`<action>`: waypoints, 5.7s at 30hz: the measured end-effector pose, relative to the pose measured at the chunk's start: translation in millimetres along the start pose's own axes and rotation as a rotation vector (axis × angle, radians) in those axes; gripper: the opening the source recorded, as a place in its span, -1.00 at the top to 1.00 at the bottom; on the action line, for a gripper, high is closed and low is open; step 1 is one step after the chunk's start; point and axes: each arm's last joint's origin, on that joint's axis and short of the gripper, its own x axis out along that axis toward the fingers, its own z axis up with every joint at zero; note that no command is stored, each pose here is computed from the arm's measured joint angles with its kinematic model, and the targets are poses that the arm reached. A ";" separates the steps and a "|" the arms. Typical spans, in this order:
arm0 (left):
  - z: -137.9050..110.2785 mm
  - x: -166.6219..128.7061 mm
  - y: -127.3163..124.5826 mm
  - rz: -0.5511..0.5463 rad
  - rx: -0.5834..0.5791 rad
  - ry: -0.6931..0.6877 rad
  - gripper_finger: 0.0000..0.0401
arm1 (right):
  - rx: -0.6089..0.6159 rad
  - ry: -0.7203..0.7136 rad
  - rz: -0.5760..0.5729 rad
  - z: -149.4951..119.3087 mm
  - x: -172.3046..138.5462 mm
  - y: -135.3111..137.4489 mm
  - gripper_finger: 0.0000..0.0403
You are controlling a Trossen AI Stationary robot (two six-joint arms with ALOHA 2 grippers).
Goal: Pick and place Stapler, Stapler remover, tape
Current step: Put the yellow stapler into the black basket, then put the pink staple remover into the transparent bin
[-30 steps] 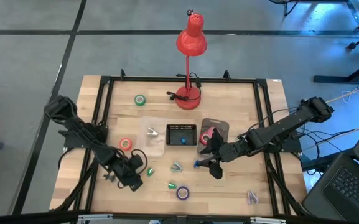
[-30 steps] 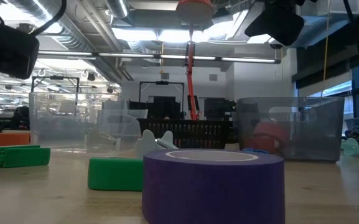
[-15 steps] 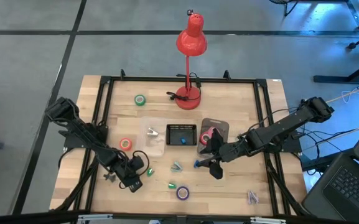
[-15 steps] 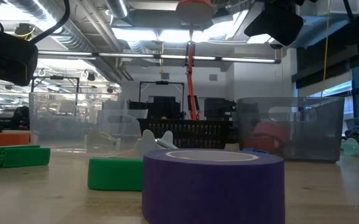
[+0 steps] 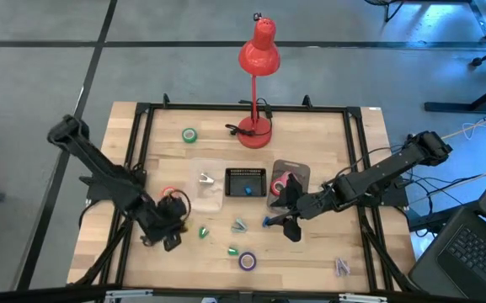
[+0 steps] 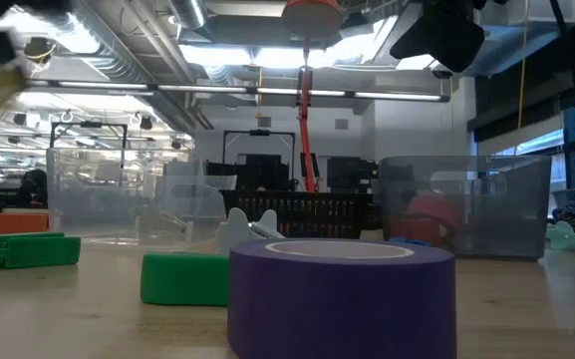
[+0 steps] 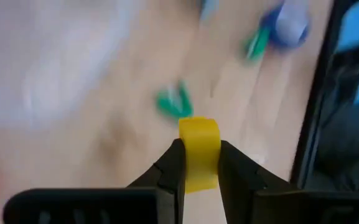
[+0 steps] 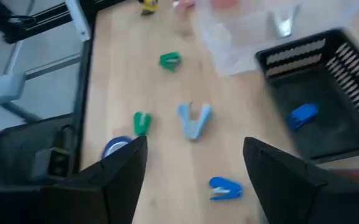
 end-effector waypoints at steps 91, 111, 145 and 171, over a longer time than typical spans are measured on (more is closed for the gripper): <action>36.6 -54.7 106.0 0.138 0.222 -0.582 0.28 | 0.166 -0.042 -0.764 -18.8 -39.0 -60.8 -0.33; 11.0 -16.9 72.8 -0.258 0.302 -0.071 0.29 | 0.216 0.075 -0.595 -35.8 -26.8 -54.1 -0.33; -53.6 5.0 89.2 0.250 -0.653 0.347 0.29 | 0.183 0.042 -0.571 -32.4 -24.8 -51.4 -0.33; -24.6 -24.5 60.7 0.136 -0.241 0.255 0.98 | 0.182 0.043 -0.571 -32.4 -24.8 -51.5 -0.33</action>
